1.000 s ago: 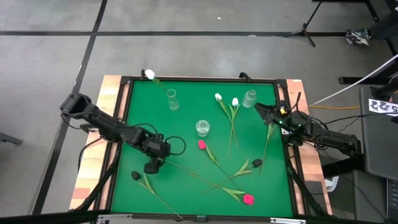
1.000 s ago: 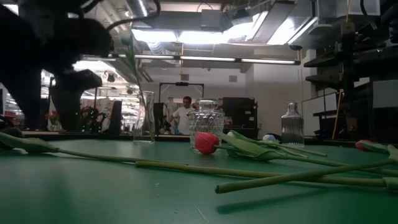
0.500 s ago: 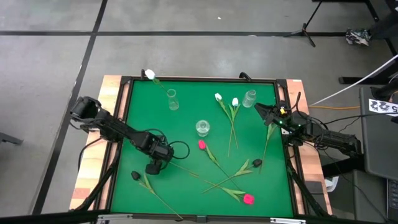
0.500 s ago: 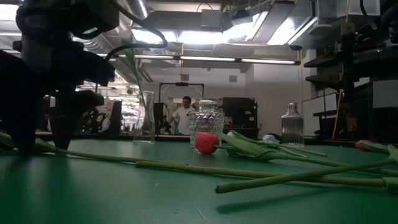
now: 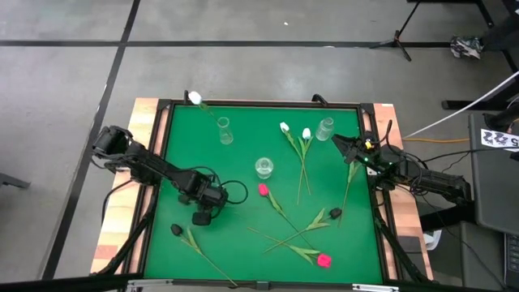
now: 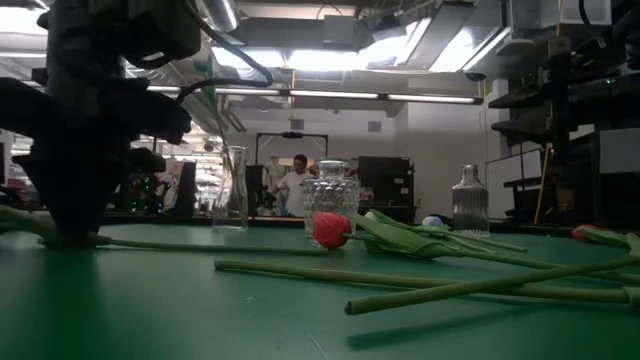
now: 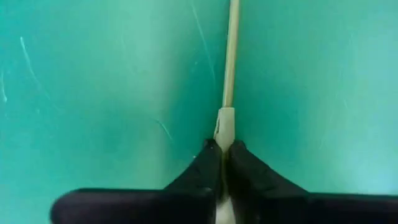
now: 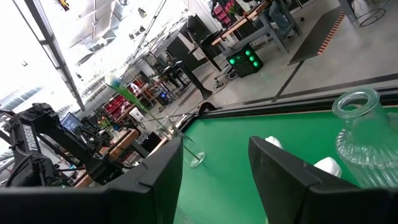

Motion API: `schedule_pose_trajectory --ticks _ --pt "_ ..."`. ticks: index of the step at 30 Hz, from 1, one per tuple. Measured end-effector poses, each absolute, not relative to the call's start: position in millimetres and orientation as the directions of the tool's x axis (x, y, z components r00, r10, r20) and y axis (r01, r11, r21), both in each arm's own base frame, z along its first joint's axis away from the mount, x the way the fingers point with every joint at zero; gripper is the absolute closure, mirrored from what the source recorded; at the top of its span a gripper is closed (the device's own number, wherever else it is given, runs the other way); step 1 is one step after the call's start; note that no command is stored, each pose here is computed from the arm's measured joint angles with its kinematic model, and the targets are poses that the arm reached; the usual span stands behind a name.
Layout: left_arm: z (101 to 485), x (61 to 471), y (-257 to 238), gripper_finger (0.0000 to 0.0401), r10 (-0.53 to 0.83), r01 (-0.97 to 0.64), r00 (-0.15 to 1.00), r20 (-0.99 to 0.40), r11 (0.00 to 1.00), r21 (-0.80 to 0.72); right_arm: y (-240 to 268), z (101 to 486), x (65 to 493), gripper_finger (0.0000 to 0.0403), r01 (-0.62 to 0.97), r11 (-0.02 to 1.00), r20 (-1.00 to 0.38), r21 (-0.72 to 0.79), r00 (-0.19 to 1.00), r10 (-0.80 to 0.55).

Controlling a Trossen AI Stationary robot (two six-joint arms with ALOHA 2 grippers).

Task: Sort flowers into vase by color
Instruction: Put the top left black tulip into the bottom transparent vase

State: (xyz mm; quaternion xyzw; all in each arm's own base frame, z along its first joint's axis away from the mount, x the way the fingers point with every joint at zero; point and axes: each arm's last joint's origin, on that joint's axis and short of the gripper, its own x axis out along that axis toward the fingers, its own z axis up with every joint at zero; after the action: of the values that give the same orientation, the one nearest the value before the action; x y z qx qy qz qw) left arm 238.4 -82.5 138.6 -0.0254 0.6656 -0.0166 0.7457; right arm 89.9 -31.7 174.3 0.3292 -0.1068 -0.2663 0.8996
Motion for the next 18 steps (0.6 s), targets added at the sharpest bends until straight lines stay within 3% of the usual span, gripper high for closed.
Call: schedule_pose_trajectory --ticks 9,18 --pt "170.1 243.3 -79.1 0.0393 0.003 -0.023 -0.02 -1.0 1.0 0.003 -31.7 174.2 89.9 0.0219 0.41 0.642 0.016 0.647 0.835 -0.55" --pt "244.1 253.1 -71.7 0.0395 0.142 -0.025 -0.106 -0.984 0.989 0.146 -31.7 174.1 89.9 0.0219 0.411 0.643 0.016 0.647 0.835 -0.55"
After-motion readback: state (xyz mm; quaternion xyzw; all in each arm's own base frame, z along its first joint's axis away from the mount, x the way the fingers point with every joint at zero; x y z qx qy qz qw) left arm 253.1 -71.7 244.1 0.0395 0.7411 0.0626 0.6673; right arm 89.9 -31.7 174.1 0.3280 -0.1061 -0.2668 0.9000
